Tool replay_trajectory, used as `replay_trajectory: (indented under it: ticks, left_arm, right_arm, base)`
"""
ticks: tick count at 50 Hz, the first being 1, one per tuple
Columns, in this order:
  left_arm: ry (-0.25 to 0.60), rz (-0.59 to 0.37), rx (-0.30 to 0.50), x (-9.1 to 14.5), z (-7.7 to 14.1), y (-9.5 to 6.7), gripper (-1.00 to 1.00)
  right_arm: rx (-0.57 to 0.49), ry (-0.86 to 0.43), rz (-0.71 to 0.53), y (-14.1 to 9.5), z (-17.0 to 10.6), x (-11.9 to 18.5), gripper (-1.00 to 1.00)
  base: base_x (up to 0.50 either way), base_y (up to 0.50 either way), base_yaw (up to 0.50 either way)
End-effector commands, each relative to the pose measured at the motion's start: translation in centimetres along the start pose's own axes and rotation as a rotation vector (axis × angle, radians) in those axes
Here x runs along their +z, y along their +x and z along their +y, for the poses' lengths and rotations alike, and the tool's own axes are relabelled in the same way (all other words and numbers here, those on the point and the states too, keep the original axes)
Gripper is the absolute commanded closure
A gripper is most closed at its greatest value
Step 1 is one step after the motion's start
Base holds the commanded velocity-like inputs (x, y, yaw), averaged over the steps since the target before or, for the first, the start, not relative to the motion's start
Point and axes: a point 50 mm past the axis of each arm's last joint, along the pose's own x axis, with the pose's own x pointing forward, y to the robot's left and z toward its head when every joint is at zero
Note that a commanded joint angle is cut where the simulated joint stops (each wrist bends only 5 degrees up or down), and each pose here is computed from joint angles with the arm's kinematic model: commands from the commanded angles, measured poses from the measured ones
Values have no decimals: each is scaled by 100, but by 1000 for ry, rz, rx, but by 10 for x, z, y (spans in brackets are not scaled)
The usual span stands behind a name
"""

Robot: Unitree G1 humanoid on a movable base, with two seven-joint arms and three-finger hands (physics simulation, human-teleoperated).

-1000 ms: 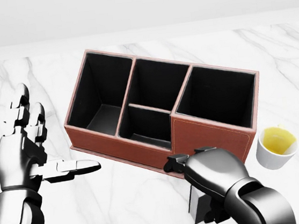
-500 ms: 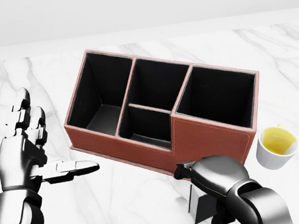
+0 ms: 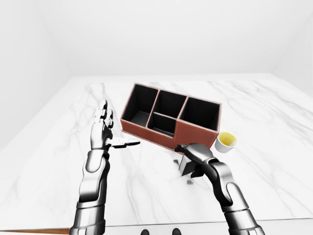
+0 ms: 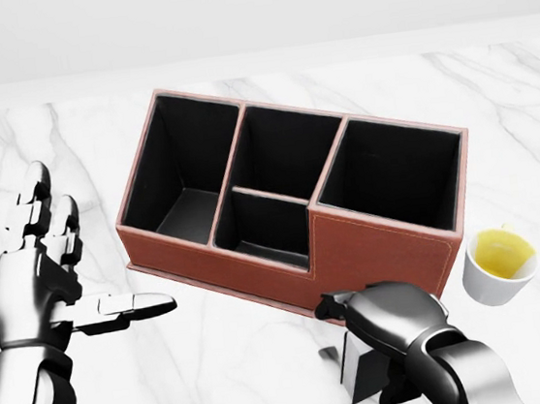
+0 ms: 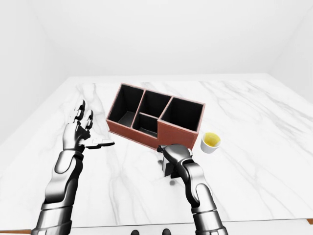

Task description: Pick up the book and place it in the right compartment of the caddy.

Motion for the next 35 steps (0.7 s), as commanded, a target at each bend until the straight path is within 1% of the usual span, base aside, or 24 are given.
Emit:
replay_trajectory:
  ticks: [1,4,7,11,13,14,15,16,17,19,21,26,33,35]
  left_arm:
    - [0,-14,2,3,1,-3,-100]
    - [0,-11,3,2,1,-3,-100]
    - [0,-11,4,2,2,-4,-100]
    - [-1,-21,5,5,2,-5,-100]
    - [-2,-19,6,4,3,-5,-100]
    - [-2,-18,6,4,3,-5,-100]
    - [-3,-17,5,3,3,-5,-100]
    - [-3,-15,6,3,3,-5,-100]
    - [-4,-15,6,3,3,-6,-100]
    - [-7,-16,8,3,4,-6,-100]
    - [-7,-8,11,1,5,-6,-100]
    - [-11,-6,15,1,6,-7,-100]
    - [-11,-11,12,2,5,-8,-100]
    - [-11,-13,12,2,4,-8,-100]
  right_arm:
    - [89,-54,120,-3,23,-21,-39]
    - [96,-70,145,-3,27,-26,-36]
    - [103,-91,174,-5,28,-30,-39]
    - [110,-117,195,-5,31,-32,-38]
    - [126,-124,200,-5,35,-31,-34]
    - [140,-137,206,-6,37,-32,-22]
    - [156,-149,202,-7,42,-32,57]
    - [157,-150,201,-7,42,-32,57]
    - [154,-143,201,-7,43,-31,100]
    - [171,-146,202,-9,47,-31,100]
    - [149,-139,187,-6,44,-29,100]
    - [155,-146,178,-8,49,-29,100]
    - [102,-145,133,-12,40,-21,100]
    - [75,-145,121,-16,34,-16,100]
  base:
    - [0,0,0]
    - [0,0,0]
    - [0,0,0]
    - [0,0,0]
    - [0,0,0]
    - [0,0,0]
    - [0,0,0]
    - [0,0,0]
    - [0,0,0]
    - [0,0,0]
    - [0,0,0]
    - [0,0,0]
    - [0,0,0]
    - [0,0,0]
